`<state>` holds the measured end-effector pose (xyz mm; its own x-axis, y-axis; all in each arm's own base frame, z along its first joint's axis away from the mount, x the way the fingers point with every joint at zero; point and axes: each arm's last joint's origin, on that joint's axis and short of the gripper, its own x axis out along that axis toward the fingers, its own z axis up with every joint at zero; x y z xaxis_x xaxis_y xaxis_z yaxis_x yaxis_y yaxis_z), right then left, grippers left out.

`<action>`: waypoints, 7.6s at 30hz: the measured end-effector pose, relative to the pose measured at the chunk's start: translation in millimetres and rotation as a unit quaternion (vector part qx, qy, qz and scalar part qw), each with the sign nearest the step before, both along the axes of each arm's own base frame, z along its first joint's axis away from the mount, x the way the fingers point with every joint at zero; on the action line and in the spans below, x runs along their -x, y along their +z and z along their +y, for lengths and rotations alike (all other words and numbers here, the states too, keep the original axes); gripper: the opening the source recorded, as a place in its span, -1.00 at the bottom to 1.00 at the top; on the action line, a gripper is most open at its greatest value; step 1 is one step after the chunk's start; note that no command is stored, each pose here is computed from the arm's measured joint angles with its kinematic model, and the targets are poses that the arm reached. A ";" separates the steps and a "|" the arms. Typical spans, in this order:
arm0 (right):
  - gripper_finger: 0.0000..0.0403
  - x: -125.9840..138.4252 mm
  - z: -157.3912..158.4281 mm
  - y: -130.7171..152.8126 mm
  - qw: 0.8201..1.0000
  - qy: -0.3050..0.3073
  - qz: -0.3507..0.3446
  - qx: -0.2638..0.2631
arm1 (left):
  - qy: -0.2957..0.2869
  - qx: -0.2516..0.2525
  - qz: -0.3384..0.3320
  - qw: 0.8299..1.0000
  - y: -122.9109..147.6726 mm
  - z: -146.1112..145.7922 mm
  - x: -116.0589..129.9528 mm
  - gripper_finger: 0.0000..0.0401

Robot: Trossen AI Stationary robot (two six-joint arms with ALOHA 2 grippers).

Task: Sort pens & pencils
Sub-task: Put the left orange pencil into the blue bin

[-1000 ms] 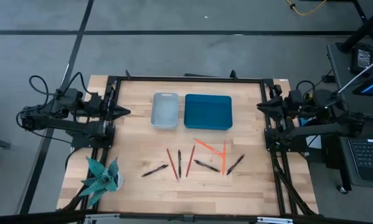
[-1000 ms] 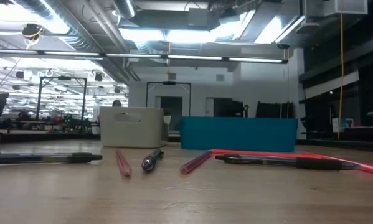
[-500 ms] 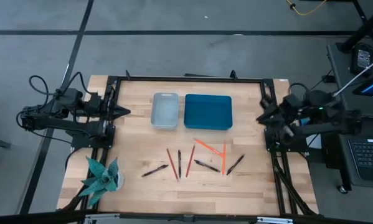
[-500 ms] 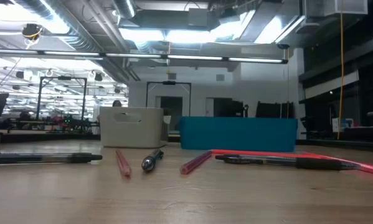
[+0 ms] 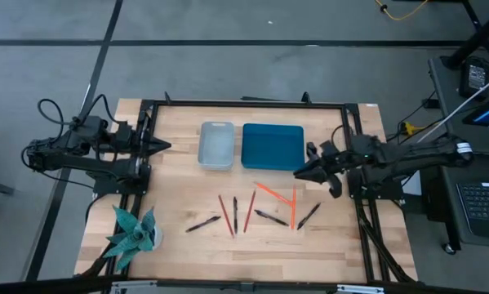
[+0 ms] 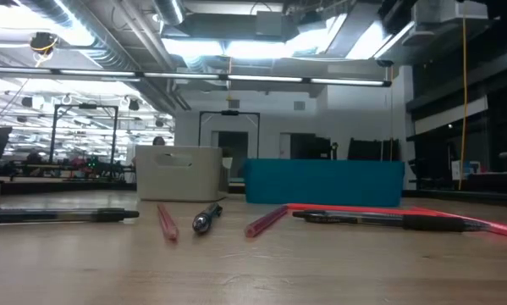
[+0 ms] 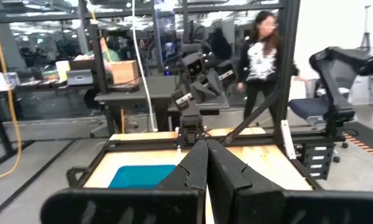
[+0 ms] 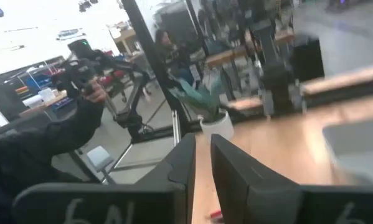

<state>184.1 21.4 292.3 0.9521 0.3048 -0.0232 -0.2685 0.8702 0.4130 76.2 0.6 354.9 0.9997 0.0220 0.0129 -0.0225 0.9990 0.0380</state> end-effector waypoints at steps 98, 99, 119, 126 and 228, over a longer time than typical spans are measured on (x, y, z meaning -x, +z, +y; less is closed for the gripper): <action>-0.74 -116.3 30.7 -159.1 0.784 0.068 0.613 -0.070 | 0.405 0.140 0.575 0.697 -84.8 -95.1 -136.1 -1.00; -0.74 -118.6 32.7 -156.1 0.785 0.074 0.610 -0.077 | 0.405 0.140 0.575 0.697 -84.8 -95.1 -136.0 -1.00; -0.74 -137.2 39.2 -112.2 0.731 -0.038 0.668 0.133 | 0.402 0.137 0.569 0.704 -84.7 -102.4 -132.4 -1.00; -0.74 -144.6 30.8 -134.8 0.712 -0.028 0.686 0.147 | 0.400 0.141 0.563 0.709 -84.7 -111.1 -127.9 -1.00; -0.43 -163.8 19.0 -149.9 0.742 -0.096 0.658 0.092 | 0.404 0.161 0.555 0.709 -84.7 -124.3 -119.3 -1.00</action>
